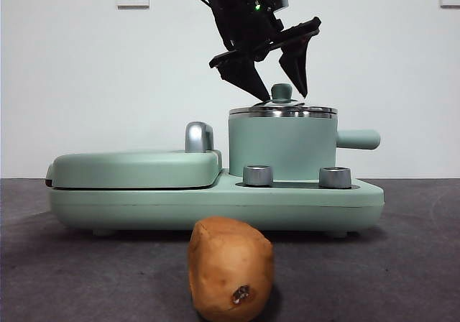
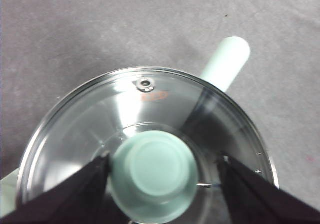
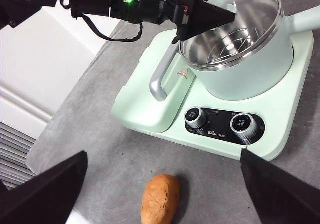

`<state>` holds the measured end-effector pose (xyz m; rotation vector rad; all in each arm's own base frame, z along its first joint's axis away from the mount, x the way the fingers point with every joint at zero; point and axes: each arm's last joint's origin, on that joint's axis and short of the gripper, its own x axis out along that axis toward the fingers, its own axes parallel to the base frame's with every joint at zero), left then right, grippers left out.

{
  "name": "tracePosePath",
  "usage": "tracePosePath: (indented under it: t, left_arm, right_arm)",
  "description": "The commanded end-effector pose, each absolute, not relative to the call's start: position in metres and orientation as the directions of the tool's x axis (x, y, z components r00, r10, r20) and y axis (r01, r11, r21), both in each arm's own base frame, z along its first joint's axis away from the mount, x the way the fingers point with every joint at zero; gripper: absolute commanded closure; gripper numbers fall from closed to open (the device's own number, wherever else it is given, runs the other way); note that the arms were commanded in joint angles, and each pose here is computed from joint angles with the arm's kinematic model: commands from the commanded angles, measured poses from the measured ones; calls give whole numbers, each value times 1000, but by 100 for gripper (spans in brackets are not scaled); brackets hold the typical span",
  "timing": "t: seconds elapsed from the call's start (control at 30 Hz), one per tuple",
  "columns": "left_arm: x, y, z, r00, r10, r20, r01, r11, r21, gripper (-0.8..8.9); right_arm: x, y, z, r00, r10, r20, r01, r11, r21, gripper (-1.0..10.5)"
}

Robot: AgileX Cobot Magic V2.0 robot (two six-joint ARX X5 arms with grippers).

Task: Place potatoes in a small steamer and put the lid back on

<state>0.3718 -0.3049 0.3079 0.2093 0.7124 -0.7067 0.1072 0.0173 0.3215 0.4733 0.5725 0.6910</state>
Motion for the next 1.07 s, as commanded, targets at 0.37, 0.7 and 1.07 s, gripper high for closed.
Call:
tracePosePath:
  t: [0.37,0.7,1.07]
  left_arm:
    - [374,-312,304,562,-499,-660,650,760,-21,793]
    - [369,-308,331,579,-514,-633,654,756,-15,799]
    - [338,-268,395,568,-479,-669,641,767,-6,799]
  right_arm:
    - [107,17,327,635,705,-317,-476,680,558,460]
    - [107,17,326,641,695,-325,-464,688,557,461]
    - [109,21,324,673,638,-373,-409,742,532,477]
